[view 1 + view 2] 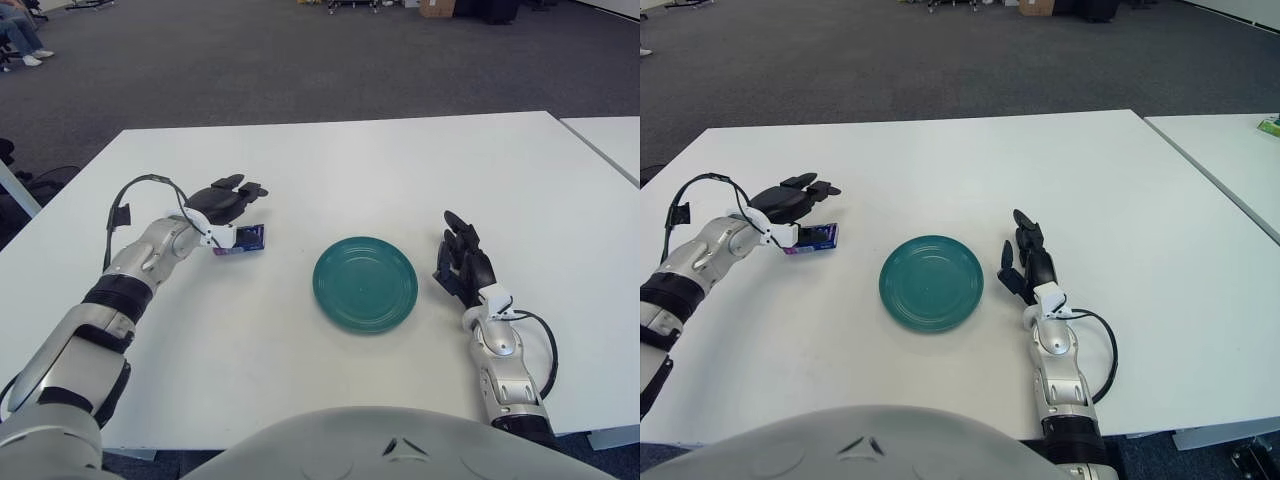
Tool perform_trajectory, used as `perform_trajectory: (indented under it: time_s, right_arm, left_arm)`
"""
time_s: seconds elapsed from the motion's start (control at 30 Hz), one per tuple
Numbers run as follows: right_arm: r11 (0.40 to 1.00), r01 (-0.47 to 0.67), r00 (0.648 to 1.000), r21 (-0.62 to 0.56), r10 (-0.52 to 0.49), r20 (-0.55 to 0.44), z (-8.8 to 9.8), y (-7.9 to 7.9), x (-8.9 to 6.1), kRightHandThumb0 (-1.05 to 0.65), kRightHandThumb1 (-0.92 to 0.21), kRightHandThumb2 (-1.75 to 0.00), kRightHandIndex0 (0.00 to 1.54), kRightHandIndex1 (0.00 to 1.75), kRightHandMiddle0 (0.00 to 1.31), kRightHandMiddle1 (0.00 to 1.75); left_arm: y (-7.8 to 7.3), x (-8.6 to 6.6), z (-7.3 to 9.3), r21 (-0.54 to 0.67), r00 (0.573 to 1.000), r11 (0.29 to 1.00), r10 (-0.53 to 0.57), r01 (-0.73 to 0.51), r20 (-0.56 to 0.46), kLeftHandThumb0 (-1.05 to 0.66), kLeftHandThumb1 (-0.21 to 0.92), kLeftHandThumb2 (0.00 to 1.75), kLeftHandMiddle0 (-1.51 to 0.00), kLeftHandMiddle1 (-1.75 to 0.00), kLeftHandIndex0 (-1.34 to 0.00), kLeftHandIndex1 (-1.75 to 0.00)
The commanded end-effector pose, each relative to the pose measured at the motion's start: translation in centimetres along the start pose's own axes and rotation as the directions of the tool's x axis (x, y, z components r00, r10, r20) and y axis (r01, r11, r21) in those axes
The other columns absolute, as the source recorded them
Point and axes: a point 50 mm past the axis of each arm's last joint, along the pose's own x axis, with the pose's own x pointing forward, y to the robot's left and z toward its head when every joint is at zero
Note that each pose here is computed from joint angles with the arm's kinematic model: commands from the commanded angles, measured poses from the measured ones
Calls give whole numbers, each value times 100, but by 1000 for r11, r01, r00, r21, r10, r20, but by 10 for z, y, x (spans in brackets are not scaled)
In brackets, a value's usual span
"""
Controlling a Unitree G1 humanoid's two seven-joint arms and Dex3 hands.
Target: Put the gum into the plate.
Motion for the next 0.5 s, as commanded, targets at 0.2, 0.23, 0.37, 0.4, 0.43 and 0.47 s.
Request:
perform_trajectory:
  time_s: [0.2, 0.23, 0.37, 0.4, 0.43, 0.47]
  right_arm:
    - [1000, -19, 984, 17, 22, -178, -30, 3, -12, -77, -92, -92, 12, 0, 0, 29]
    - [1000, -18, 983, 19, 21, -181, -30, 3, -12, -77, -92, -92, 12, 0, 0, 29]
    - [1000, -13, 982, 23, 17, -188, -30, 3, -10, -77, -92, -91, 12, 0, 0, 29]
    - [1000, -9, 983, 21, 13, -185, -30, 3, -10, -77, -92, -91, 12, 0, 0, 29]
    - [1000, -7, 983, 20, 10, -183, -30, 3, -10, -77, -92, -91, 12, 0, 0, 29]
    - [1000, -6, 984, 18, 9, -179, -30, 2, -10, -77, -92, -91, 12, 0, 0, 30]
  left_arm:
    - [-4, -8, -8, 11, 999, 999, -32, 33, -40, -105, 92, 33, -20, -5, 0, -84]
    - [-5, -8, -8, 12, 998, 999, -39, 39, -42, -105, 92, 33, -20, -5, 0, -84]
    - [-7, -8, -8, 12, 997, 998, -59, 60, -46, -105, 92, 32, -20, -5, 0, -84]
    - [-9, -8, -8, 12, 996, 997, -70, 71, -46, -105, 92, 32, -20, -5, 0, -84]
    - [-10, -8, -8, 11, 996, 997, -77, 78, -46, -105, 92, 32, -21, -5, 0, -84]
    - [-12, -9, -9, 10, 995, 996, -88, 88, -46, -105, 92, 31, -21, -5, 0, -85]
